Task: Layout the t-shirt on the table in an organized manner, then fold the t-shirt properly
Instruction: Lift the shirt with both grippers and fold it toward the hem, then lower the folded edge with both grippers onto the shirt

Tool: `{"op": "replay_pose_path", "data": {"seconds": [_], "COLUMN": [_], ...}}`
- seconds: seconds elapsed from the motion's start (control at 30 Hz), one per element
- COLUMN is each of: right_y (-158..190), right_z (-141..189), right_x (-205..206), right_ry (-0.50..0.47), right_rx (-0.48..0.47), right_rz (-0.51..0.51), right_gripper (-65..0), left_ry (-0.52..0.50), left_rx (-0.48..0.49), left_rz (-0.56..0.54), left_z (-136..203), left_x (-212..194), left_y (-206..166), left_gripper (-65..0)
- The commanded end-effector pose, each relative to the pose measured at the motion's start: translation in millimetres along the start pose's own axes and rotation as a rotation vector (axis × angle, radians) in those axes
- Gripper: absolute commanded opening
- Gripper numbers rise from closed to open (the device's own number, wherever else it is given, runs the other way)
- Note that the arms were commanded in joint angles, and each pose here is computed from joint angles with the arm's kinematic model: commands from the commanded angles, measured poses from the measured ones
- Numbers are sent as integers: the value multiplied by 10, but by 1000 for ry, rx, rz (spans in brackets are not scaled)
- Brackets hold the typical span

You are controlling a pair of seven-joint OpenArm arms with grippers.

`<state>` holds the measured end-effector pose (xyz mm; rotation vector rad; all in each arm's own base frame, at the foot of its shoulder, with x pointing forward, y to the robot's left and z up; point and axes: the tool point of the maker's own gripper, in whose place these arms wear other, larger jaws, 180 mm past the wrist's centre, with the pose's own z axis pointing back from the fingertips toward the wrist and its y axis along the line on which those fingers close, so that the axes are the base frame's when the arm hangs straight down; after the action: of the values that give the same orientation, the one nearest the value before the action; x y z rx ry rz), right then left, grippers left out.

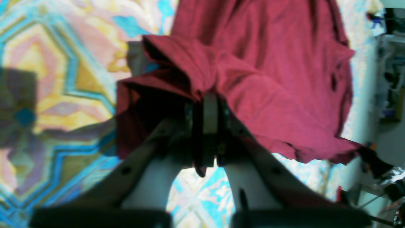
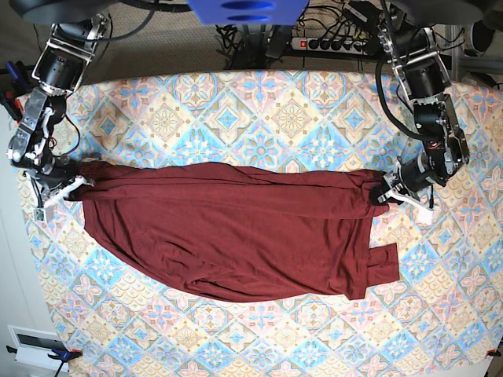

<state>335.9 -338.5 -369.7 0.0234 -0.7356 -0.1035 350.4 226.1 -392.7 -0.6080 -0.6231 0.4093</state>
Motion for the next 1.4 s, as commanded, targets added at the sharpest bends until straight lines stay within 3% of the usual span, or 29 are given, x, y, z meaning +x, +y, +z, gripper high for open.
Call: {"op": "replay_pose_path", "data": {"seconds": [0.0, 0.13, 0.27, 0.33, 0.43, 0.73, 0.97, 1.37], "right_y": [-66, 3, 157, 165, 200, 251, 273, 268], "right_z": [71, 40, 9, 56, 160, 320, 347, 349], "right_x": [219, 165, 51, 0, 50, -115, -77, -76], "right_ry": [-60, -34, 0, 5, -19, -12, -24, -25], "right_rx": [-12, -1, 23, 11, -8, -22, -22, -23], "right_rz": [12, 41, 99, 130, 184, 252, 262, 261], "right_gripper": [-650, -624, -528, -490, -484, -484, -484, -484], "left_ry": [-37, 37, 67, 57, 67, 106, 66, 66], "left_rx": [-1, 34, 9, -30, -59, -76, -112, -76], "left_rz": [-35, -102, -136, -121, -68, 46, 109, 65], "left_z": [79, 156, 237, 300, 490, 634, 419, -42], "left_x": [192, 170, 206, 261, 225, -127, -314, -466], "left_y": [-32, 30, -2, -47, 62, 285, 205, -41], "left_gripper": [-649, -554, -419, -358, -310, -313, -313, -313]}}
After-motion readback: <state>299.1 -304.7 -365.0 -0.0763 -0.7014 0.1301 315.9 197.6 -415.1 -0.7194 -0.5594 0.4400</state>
